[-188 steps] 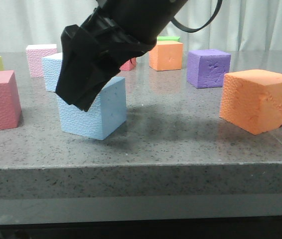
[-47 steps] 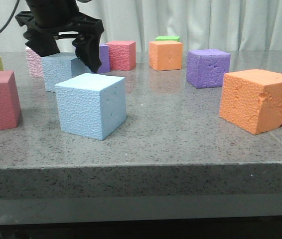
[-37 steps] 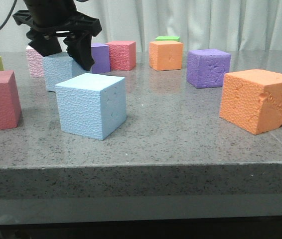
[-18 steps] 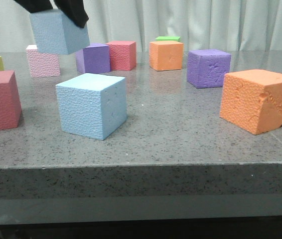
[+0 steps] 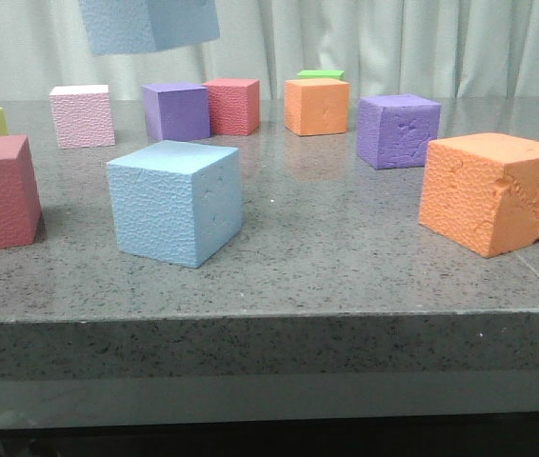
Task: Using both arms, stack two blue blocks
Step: 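Lift the light blue cube with the left gripper above the placed cube, then lower the held cube onto the other blue cube and open the left gripper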
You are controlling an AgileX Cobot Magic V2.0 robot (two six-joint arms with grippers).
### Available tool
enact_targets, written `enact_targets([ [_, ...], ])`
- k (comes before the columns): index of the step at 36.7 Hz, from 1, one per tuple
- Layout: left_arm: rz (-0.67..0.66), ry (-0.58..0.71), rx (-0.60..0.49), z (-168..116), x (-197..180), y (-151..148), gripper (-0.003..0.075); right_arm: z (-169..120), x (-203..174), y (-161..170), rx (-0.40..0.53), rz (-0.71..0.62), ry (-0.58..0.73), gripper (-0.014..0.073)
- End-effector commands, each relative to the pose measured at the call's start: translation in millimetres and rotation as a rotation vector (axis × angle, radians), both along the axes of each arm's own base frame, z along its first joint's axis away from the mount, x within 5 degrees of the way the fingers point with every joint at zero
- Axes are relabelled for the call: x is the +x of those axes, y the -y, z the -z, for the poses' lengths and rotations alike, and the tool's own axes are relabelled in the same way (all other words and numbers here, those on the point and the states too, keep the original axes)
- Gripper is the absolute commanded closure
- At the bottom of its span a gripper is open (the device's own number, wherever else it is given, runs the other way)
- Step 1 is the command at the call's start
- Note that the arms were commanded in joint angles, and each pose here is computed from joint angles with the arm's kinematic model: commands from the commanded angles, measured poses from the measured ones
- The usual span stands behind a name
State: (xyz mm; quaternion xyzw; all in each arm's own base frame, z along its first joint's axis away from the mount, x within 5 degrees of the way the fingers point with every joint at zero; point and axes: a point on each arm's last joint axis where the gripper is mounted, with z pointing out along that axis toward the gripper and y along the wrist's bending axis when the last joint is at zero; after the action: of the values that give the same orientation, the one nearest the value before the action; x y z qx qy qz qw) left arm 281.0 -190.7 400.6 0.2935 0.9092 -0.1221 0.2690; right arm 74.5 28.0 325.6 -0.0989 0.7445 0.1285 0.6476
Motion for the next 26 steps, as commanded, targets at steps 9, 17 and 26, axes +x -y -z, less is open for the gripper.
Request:
enact_targets([
  [9,0.065,0.094,-0.097,-7,-38,5,0.0384,-11,1,2,0.031,0.025,0.050,0.0660],
  [17,0.078,0.071,-0.088,16,-39,13,0.0384,-10,0,1,0.027,0.015,0.035,0.0660],
  [26,0.069,0.087,-0.100,28,-36,14,0.0382,-10,0,1,0.027,0.015,0.034,0.0660],
])
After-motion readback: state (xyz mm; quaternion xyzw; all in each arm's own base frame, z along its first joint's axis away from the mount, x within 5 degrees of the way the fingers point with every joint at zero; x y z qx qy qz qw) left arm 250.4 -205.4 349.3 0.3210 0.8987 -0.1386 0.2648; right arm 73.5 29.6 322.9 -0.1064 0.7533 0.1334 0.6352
